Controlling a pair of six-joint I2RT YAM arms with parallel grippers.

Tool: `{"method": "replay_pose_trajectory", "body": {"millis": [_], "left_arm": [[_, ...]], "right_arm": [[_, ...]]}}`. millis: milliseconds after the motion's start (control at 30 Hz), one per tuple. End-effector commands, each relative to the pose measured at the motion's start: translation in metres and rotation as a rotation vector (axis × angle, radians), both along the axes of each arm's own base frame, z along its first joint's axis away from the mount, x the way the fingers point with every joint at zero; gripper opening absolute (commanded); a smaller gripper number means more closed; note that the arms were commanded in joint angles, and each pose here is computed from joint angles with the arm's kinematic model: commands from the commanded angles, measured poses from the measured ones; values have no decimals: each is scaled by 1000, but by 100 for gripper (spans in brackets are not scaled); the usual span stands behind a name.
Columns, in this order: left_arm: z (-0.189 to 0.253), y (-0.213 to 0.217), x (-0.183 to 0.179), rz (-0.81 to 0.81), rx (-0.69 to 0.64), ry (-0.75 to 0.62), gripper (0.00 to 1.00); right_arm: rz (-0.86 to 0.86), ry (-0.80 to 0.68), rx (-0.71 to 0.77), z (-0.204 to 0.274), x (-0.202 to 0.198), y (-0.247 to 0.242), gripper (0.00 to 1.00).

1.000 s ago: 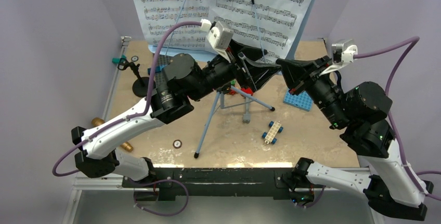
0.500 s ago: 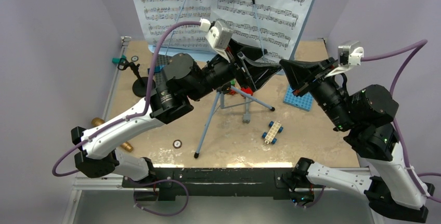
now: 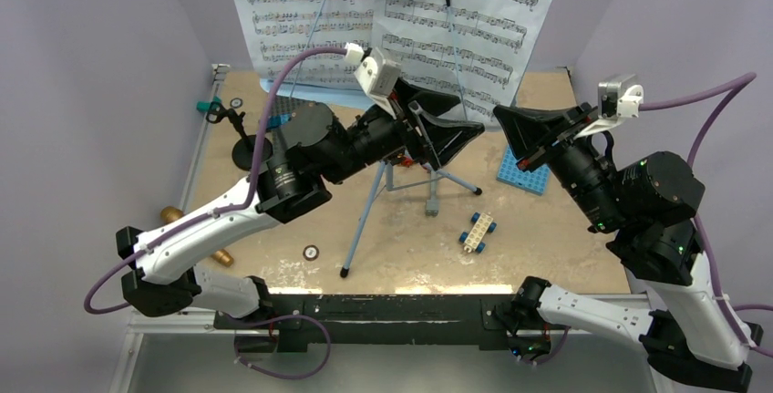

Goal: Pack up the instrument practice props

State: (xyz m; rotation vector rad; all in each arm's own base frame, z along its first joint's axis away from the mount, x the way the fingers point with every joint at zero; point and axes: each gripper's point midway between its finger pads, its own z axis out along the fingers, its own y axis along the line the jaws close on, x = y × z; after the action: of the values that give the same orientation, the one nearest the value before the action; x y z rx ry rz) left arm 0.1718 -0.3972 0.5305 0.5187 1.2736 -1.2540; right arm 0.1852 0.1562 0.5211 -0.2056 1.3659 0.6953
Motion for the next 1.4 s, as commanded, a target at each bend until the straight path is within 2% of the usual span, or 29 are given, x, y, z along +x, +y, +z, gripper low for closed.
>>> {"method": "replay_pose_trajectory", "body": {"millis": [0,433,600,733,767,800,833,1033,1200,1367], "left_arm": [[26,24,-15,-12,-70,-41,73],[71,83,-42,-11,-189,-96,73],[131,96,-48,-11,-302,-149,73],[146,98,-49,-12,-332,-162,73],[130,116,4,316,-234,-143,73],[120,122,21,420,-178,-126,72],[118,122,26,444,-153,-114,71],[107,97,35,429,-47,-62,67],[102,75,32,358,-23,-60,62],[98,62,27,300,-21,-57,62]], "right_arm": [[-2,-17,-4,4,-2,-3,0],[5,-11,-8,3,0,0,0],[2,-11,-7,5,0,1,0],[-1,-9,-9,4,1,1,0],[-1,-7,-12,4,1,1,0],[-3,-8,-10,4,1,0,0],[-3,-8,-13,4,2,1,0],[-5,-8,-14,4,2,0,0],[1,-4,-15,3,2,3,0],[4,-2,-19,2,3,4,0]]}}
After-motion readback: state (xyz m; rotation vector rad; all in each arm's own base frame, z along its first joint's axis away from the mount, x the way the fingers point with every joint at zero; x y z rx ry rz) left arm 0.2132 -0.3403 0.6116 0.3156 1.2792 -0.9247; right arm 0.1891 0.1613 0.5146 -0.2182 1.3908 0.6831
